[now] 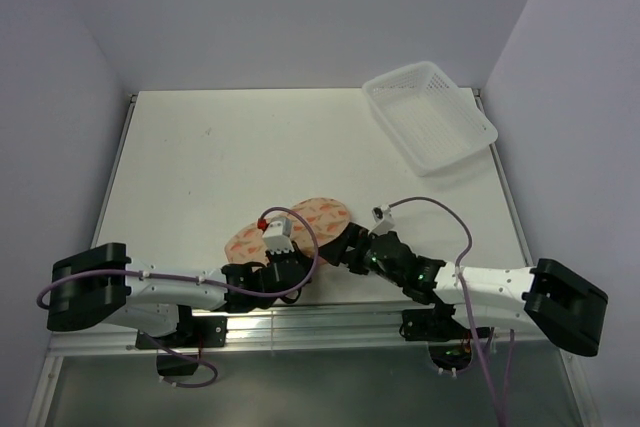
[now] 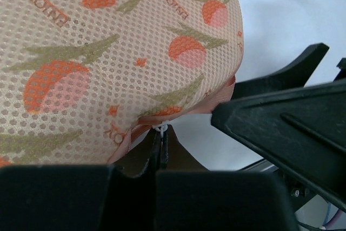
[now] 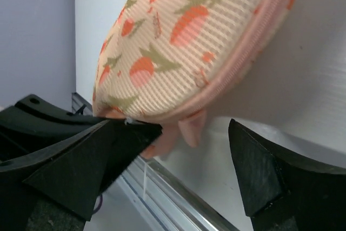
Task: Place the bra in the laundry bag and zip it closed
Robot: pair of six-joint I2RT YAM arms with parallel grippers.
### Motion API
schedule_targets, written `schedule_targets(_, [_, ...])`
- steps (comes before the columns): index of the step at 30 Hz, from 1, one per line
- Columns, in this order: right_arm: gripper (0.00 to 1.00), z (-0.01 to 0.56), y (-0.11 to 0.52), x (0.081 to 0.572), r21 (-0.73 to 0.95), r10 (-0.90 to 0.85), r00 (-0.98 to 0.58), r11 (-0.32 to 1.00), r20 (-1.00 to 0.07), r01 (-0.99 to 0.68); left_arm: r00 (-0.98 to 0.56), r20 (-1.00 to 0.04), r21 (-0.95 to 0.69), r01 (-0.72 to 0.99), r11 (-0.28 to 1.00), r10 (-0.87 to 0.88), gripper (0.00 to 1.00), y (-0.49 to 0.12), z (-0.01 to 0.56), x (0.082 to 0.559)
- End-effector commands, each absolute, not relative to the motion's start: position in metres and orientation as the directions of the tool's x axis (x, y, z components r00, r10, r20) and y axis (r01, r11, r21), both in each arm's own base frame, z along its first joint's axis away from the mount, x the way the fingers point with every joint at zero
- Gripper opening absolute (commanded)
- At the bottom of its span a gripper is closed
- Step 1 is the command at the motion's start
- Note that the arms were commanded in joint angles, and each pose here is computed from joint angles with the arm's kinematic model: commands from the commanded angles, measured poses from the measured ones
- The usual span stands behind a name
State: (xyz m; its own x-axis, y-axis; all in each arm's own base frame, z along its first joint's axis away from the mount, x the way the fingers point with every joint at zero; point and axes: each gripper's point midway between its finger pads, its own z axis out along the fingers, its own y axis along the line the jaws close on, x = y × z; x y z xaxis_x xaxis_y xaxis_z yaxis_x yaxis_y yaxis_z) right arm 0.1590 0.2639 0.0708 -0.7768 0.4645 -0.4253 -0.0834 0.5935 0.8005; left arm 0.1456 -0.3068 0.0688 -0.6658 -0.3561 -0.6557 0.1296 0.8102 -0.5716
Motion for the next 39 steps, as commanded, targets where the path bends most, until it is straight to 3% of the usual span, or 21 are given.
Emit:
schedule_targets(1, [0.92,0.108,0.286,0.179,0.857,0.545,-0.73,0.504,-0.412,-0.107,-0.674,-0.637,-0.624,0.166,0.763,-0.375,0.0,-0.326,0.085,0.143])
schedule_targets(3, [0.86,0.1,0.29,0.183,0.85,0.543,-0.733,0.519,-0.409,-0.09,-0.674,-0.637,-0.627,0.172,0.76,-0.373,0.0,-0.327,0.086,0.141])
schedule_targets(5, [0.65,0.102,0.292,0.189,0.85,0.561,-0.717,0.519,-0.414,-0.085,-0.675,-0.641,-0.619,0.173,0.766,-0.365,0.0,-0.326,0.085,0.14])
schedule_targets(7, [0.33,0.107,0.288,0.198,0.848,0.584,-0.686,0.523,-0.433,-0.09,-0.677,-0.643,-0.612,0.173,0.772,-0.358,0.0,-0.324,0.083,0.139])
schedule_targets(8, [0.25,0.11,0.286,0.201,0.845,0.591,-0.674,0.527,-0.443,-0.093,-0.679,-0.644,-0.605,0.172,0.777,-0.352,0.0,-0.321,0.08,0.138])
schedule_targets(10, [0.12,0.112,0.281,0.209,0.832,0.597,-0.653,0.547,-0.466,-0.095,-0.683,-0.643,-0.595,0.161,0.787,-0.346,0.0,-0.314,0.076,0.137])
schedule_targets(13, [0.01,0.113,0.267,0.225,0.81,0.612,-0.613,0.581,-0.5,-0.082,-0.691,-0.635,-0.585,0.138,0.799,-0.346,0.0,-0.3,0.068,0.134])
schedule_targets(20, [0.0,0.105,0.23,0.274,0.758,0.618,-0.558,0.651,-0.554,-0.03,-0.693,-0.612,-0.59,0.078,0.804,-0.381,0.0,-0.267,0.06,0.129])
schedule_targets(30, [0.0,0.113,0.216,0.329,0.607,0.426,-0.624,0.789,-0.654,-0.097,-0.695,-0.619,-0.527,0.023,0.85,-0.365,0.0,-0.23,0.041,0.125])
schedule_targets(31, [0.02,0.103,0.215,0.325,0.585,0.39,-0.662,0.806,-0.64,-0.091,-0.692,-0.622,-0.527,0.023,0.85,-0.367,0.0,-0.229,0.041,0.125])
schedule_targets(32, [0.11,0.102,0.219,0.324,0.576,0.357,-0.683,0.81,-0.638,-0.115,-0.691,-0.62,-0.539,0.032,0.842,-0.371,0.0,-0.232,0.044,0.125])
schedule_targets(33, [0.36,0.106,0.226,0.323,0.571,0.318,-0.702,0.806,-0.638,-0.154,-0.687,-0.621,-0.554,0.046,0.831,-0.377,0.0,-0.237,0.05,0.127])
schedule_targets(36, [0.88,0.099,0.242,0.294,0.608,0.283,-0.752,0.77,-0.596,-0.192,-0.68,-0.61,-0.641,0.122,0.758,-0.407,0.0,-0.277,0.084,0.13])
schedule_targets(38, [0.93,0.112,0.249,0.277,0.643,0.299,-0.741,0.732,-0.601,-0.226,-0.669,-0.63,-0.644,0.167,0.746,-0.394,0.0,-0.297,0.1,0.134])
schedule_targets(39, [0.93,0.098,0.245,0.26,0.674,0.333,-0.762,0.717,-0.555,-0.178,-0.661,-0.634,-0.652,0.176,0.738,-0.402,0.0,-0.314,0.11,0.138])
